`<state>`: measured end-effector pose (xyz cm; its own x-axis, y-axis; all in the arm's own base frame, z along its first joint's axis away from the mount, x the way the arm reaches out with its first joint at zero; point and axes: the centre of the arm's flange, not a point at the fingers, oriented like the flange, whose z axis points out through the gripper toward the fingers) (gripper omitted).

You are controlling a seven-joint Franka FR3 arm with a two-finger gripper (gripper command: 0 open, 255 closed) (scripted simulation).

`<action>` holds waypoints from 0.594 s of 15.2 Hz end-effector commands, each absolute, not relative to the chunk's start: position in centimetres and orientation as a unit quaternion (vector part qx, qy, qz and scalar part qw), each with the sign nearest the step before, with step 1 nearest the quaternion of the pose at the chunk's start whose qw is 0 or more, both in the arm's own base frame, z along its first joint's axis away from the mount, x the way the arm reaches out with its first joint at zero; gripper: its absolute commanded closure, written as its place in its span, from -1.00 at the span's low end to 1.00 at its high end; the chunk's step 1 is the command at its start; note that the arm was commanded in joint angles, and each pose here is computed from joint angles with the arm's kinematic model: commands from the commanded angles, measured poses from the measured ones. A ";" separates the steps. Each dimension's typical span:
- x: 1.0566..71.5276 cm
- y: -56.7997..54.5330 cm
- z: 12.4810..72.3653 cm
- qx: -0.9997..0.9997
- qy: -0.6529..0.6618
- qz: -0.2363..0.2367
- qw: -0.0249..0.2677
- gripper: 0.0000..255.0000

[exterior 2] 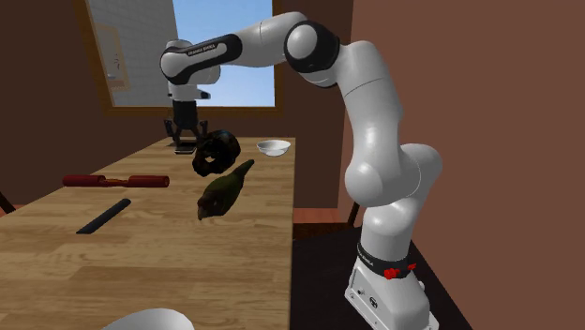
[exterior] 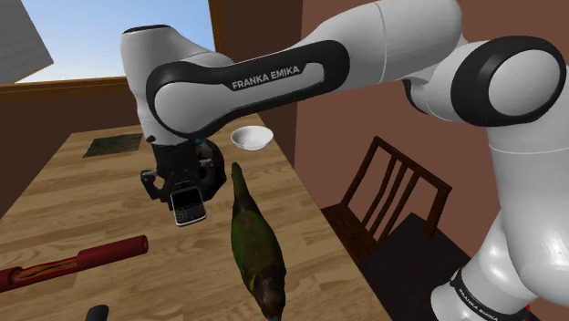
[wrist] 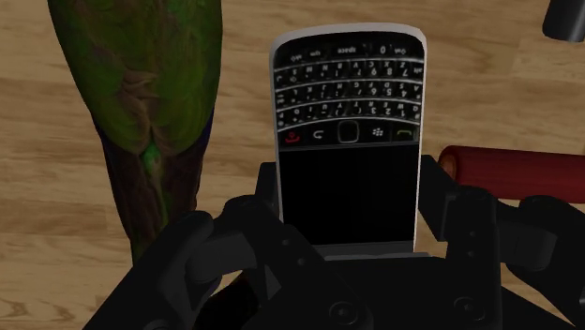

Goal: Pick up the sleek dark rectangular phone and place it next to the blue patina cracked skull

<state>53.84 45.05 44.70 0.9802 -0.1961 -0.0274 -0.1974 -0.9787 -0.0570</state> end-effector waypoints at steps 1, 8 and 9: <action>53.8 45.1 43.7 -0.995 0.099 0.011 0.030 1.00; 53.8 45.1 40.0 -0.995 0.099 0.011 0.030 1.00; 53.8 45.1 39.5 -0.995 0.099 0.011 0.030 1.00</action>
<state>53.80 45.14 40.07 0.9802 -0.1961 -0.0273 -0.1974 -0.9787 -0.0572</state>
